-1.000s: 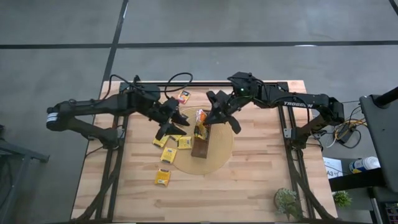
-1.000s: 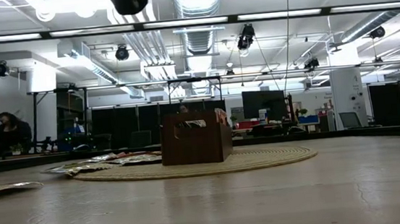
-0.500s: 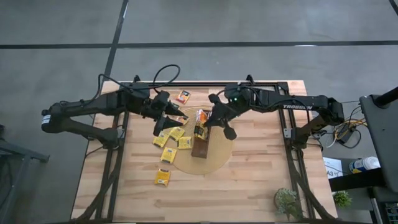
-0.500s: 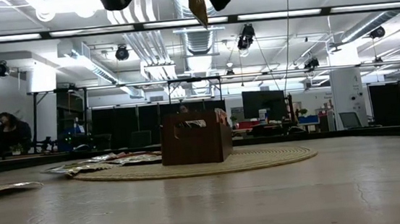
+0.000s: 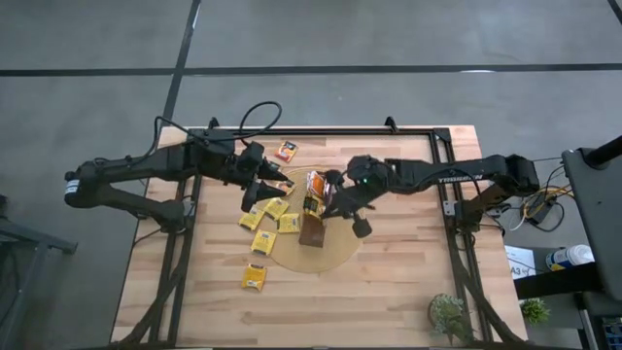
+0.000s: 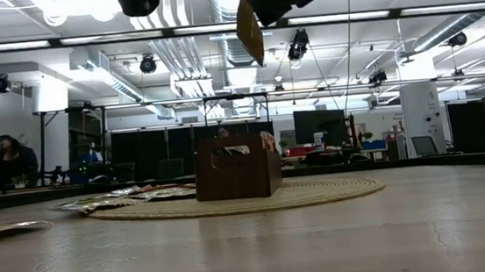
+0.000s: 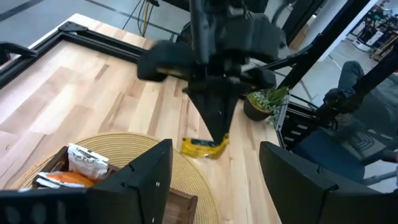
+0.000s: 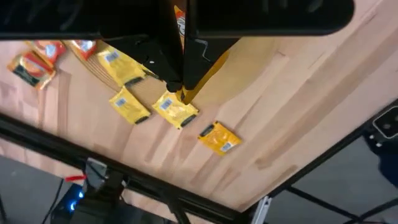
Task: Pick & Place Tea
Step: Put the orange tea bag into the bottom section of the wooden organizer
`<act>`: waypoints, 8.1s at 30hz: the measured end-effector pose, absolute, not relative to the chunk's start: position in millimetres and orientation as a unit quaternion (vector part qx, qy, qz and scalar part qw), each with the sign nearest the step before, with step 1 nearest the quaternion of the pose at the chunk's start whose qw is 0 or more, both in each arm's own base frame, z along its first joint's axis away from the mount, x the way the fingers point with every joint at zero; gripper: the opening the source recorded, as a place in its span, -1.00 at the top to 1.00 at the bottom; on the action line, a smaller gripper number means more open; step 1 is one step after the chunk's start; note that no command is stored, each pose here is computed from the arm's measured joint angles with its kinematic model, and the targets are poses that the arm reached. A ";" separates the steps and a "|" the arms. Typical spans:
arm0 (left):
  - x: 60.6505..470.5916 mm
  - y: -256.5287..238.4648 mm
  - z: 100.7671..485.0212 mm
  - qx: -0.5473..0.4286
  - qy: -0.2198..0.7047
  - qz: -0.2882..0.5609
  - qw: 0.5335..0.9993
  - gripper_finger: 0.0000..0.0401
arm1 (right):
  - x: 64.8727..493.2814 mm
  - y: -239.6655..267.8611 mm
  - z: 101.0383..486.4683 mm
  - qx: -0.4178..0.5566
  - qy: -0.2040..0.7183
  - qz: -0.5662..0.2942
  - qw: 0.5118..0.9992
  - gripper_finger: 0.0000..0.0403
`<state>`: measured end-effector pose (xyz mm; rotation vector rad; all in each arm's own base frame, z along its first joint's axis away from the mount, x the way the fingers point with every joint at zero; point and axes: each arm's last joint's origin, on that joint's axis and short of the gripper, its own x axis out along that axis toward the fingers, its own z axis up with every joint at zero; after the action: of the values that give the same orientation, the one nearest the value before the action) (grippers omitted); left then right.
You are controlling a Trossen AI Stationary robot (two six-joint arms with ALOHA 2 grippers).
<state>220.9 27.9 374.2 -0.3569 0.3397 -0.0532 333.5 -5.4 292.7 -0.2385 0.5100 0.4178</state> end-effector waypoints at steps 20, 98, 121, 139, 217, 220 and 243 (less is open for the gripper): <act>214.6 26.4 379.6 -0.149 0.152 -0.036 0.976 -0.17 | 376.8 23.2 207.7 -0.192 0.282 0.129 0.931 0.96; 210.6 24.3 375.3 -0.209 0.168 -0.045 0.962 -0.17 | 407.9 31.6 236.4 -0.045 0.301 0.084 0.949 0.27; 190.7 -64.5 357.8 -0.202 0.313 -0.183 0.910 -0.17 | 374.0 46.4 262.2 0.057 0.410 0.078 0.907 0.32; 192.7 -111.5 296.5 -0.165 0.438 -0.153 0.870 -0.17 | 341.7 79.1 305.8 0.122 0.371 0.080 0.917 0.47; 214.8 -117.3 132.0 -0.033 0.602 -0.048 0.796 0.76 | 344.3 91.8 297.0 0.106 0.376 0.054 0.919 0.62; 215.5 -118.1 132.6 -0.038 0.600 -0.054 0.798 0.94 | 344.3 91.8 297.0 0.105 0.376 0.054 0.919 0.62; 206.2 -103.6 227.9 0.006 0.480 -0.034 0.877 1.00 | 344.3 91.5 297.2 0.082 0.374 0.063 0.922 0.71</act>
<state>206.2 -103.6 227.9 0.0130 1.0015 -0.0707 344.3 91.5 297.2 0.1688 0.7680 0.1290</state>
